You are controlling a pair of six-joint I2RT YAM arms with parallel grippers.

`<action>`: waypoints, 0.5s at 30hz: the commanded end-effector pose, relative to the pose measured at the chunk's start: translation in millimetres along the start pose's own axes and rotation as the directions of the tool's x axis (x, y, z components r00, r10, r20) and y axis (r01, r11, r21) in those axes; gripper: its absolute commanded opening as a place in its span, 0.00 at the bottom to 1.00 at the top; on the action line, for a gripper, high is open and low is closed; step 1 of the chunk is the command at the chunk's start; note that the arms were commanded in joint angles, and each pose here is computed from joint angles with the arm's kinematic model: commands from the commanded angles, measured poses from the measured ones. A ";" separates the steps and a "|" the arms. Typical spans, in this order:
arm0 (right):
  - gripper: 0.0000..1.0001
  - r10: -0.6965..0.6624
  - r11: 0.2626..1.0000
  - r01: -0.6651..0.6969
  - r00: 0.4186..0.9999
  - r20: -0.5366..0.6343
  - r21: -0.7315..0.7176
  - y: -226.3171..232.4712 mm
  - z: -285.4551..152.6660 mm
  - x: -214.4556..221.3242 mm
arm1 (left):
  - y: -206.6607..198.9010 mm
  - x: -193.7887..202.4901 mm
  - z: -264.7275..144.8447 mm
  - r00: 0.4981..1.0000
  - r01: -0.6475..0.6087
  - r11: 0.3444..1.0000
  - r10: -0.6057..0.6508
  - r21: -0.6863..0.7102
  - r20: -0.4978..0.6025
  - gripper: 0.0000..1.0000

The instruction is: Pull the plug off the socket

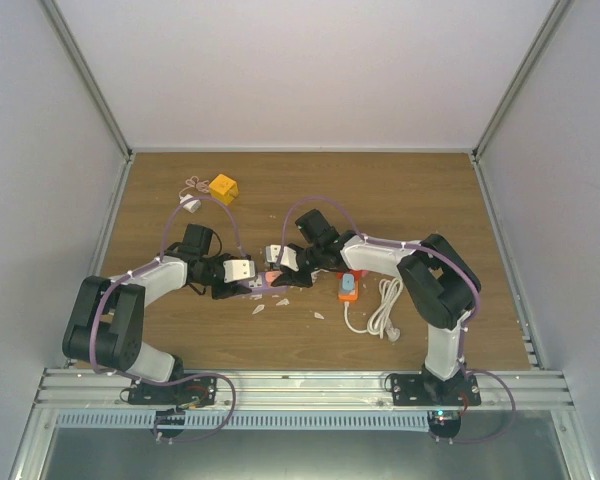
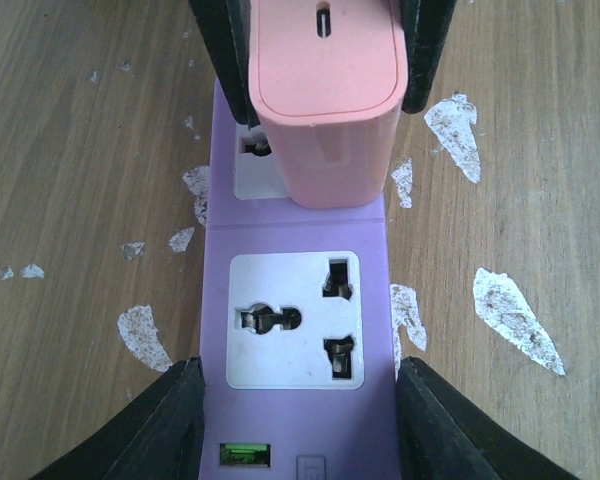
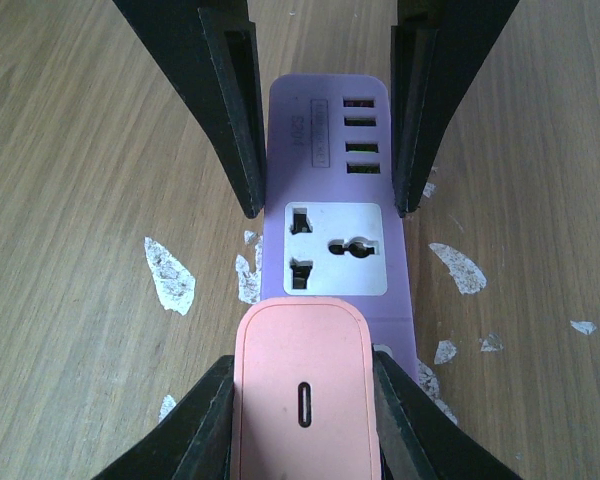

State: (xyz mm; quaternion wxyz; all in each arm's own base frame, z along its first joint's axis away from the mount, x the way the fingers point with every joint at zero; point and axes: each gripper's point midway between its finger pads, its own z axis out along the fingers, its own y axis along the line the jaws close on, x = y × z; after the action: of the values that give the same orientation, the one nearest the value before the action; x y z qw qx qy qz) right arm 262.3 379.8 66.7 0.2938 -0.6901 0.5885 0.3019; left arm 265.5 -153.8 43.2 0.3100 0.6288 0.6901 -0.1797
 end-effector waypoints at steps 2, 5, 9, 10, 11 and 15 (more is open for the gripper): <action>0.05 0.056 0.997 -0.059 0.995 -0.078 -0.040 15.5 11.3 26.3 | -11.4 14.6 8.4 0.999 -0.005 1.000 0.006 0.014 -0.046 0.42; 0.05 0.064 0.996 -0.067 0.996 -0.062 -0.050 16.3 9.3 19.9 | -15.0 19.4 10.6 0.998 -0.002 1.000 0.003 0.022 -0.059 0.40; 0.05 0.073 0.995 -0.076 0.996 -0.041 -0.063 16.3 6.9 13.4 | -17.7 21.2 11.7 0.998 -0.004 1.000 0.005 0.024 -0.064 0.40; 0.05 0.070 0.995 -0.073 0.997 -0.044 -0.064 17.2 7.3 14.2 | -17.0 20.0 10.9 0.998 0.000 1.000 0.001 0.023 -0.061 0.40; 0.05 0.066 0.996 -0.069 0.997 -0.048 -0.060 16.7 7.3 16.0 | -15.3 17.9 9.4 0.998 0.005 1.000 -0.004 0.018 -0.056 0.42; 0.05 0.042 0.998 -0.045 0.996 -0.085 -0.036 16.0 10.6 28.4 | -5.9 -0.4 -2.2 1.000 0.021 1.000 -0.021 0.002 0.007 0.61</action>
State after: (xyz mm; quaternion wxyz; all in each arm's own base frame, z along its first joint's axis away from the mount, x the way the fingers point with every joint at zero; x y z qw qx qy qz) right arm 262.7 380.6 67.8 0.2935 -0.6858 0.5922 0.3047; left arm 264.6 -157.0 44.0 0.3238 0.6358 0.6782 -0.1761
